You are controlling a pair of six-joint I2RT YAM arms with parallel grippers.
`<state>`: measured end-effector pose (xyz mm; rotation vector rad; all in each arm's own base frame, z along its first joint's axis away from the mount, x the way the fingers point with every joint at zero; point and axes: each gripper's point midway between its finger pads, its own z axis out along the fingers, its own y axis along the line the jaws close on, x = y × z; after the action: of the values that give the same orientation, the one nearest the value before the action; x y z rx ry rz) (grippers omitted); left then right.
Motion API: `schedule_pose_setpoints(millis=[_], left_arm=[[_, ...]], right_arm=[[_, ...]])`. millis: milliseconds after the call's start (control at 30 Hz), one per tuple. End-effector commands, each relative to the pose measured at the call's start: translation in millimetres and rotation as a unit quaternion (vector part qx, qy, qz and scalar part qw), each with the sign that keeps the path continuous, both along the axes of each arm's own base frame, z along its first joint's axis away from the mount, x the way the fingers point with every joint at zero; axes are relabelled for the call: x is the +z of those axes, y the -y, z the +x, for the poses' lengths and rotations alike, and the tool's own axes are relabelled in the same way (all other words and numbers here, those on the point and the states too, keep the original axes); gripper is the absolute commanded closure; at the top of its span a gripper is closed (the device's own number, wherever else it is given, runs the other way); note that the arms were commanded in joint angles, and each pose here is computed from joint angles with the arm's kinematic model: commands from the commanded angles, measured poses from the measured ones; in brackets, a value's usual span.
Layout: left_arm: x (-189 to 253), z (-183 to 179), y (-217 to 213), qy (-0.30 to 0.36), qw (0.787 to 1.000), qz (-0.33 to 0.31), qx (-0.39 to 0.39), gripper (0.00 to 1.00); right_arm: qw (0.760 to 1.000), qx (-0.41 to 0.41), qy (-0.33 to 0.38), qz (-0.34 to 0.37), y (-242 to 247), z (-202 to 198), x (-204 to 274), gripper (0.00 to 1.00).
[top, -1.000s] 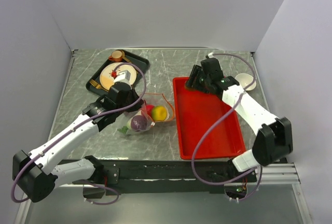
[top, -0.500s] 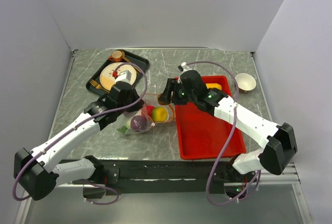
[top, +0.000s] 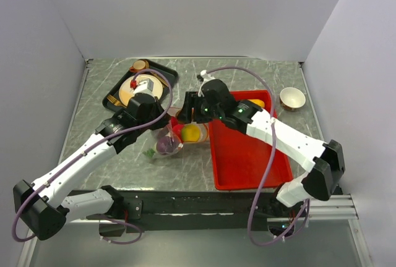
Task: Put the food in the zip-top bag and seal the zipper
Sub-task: Place the fake fruit in the zipper food storage bag.
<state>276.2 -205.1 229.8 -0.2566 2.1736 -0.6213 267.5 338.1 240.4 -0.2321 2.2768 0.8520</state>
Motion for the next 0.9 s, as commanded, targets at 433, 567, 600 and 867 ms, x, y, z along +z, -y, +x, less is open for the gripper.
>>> schedule_pose_setpoints(millis=[433, 567, 600, 867], left_arm=[[18.8, 1.6, -9.0, 0.03, 0.999, -0.013, 0.022, 0.98], [18.8, 2.4, -9.5, 0.03, 0.999, -0.011, 0.024, 0.98], [19.1, 2.6, -9.4, 0.031, 0.999, -0.011, 0.024, 0.98], [14.6, 2.0, -5.5, 0.026, 0.999, -0.017, 0.018, 0.98]], right_arm=[[0.995, -0.048, 0.084, -0.002, 16.1, 3.8, 39.6, 0.0], [0.984, -0.126, 0.118, -0.032, 53.9, 19.1, 55.0, 0.0], [0.98, -0.156, 0.118, -0.048, 70.4, 26.4, 51.5, 0.0], [0.929, -0.35, 0.019, -0.123, 201.5, 77.6, -9.3, 0.0]])
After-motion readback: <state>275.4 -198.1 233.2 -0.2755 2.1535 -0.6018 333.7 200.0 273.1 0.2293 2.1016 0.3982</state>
